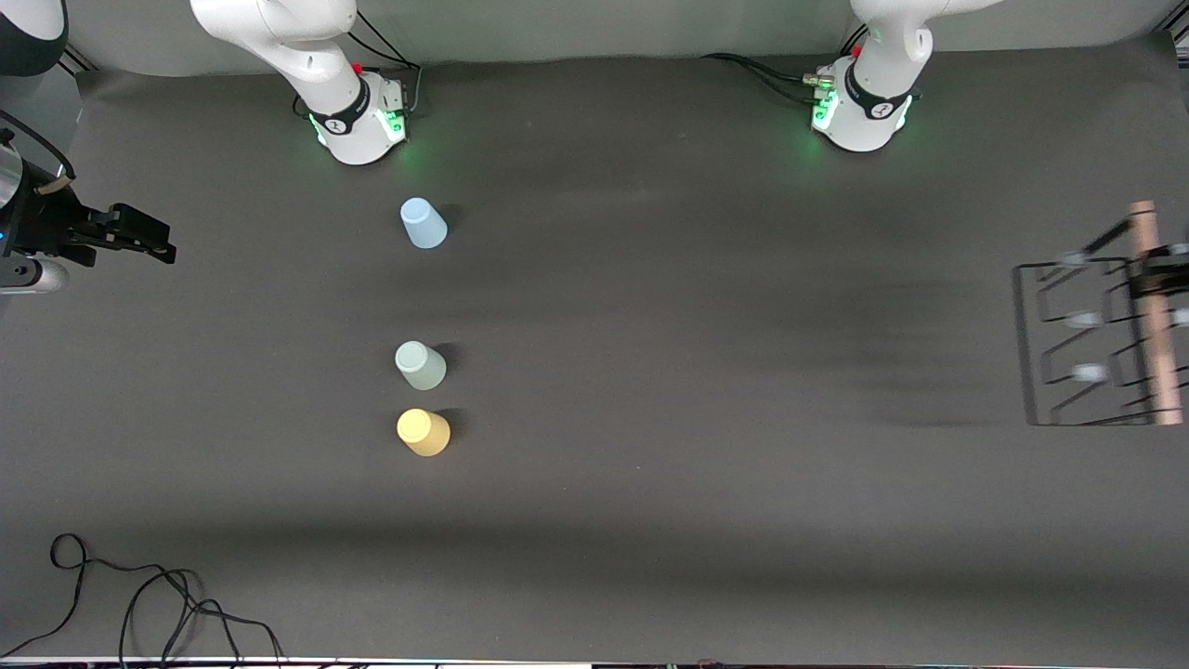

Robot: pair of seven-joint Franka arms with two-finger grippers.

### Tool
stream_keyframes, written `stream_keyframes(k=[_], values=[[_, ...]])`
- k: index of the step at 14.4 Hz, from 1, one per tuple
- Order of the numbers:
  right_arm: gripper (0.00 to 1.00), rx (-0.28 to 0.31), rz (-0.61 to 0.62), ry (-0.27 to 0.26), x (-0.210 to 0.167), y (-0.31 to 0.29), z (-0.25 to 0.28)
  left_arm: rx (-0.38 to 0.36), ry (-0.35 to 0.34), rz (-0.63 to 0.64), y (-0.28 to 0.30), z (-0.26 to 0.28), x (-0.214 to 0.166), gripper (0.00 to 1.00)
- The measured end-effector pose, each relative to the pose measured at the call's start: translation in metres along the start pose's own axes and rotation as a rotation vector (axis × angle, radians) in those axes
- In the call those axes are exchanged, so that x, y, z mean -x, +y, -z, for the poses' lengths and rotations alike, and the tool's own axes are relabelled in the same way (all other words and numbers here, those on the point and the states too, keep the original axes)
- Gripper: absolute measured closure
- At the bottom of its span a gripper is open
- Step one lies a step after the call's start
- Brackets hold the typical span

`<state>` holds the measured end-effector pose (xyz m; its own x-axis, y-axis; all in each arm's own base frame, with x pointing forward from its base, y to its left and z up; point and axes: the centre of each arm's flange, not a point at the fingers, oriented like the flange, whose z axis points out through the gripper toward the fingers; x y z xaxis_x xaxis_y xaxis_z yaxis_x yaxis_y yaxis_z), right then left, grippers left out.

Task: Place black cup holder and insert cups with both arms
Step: 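Carry the rack with the left gripper to the table's middle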

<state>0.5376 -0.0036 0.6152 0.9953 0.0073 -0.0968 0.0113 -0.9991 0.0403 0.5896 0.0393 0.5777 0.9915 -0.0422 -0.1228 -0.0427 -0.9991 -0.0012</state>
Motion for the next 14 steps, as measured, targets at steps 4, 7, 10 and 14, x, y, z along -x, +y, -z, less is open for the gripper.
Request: stream_keyframes(k=[4,7,10,14], values=[[0.0,0.0,-0.001,0.0,0.0,0.001,0.0,-0.018,-0.012,0.063,0.152,-0.012,-0.006,0.84],[0.0,0.0,-0.001,0.0,0.0,0.001,0.0,-0.024,0.014,0.102,0.266,-0.031,0.004,0.84],[0.0,0.0,-0.001,0.0,0.0,0.001,0.0,-0.007,0.062,0.125,0.378,-0.056,0.027,0.84],[0.0,0.0,-0.001,0.0,0.0,0.001,0.0,0.052,0.12,0.129,0.503,-0.081,0.062,0.84]])
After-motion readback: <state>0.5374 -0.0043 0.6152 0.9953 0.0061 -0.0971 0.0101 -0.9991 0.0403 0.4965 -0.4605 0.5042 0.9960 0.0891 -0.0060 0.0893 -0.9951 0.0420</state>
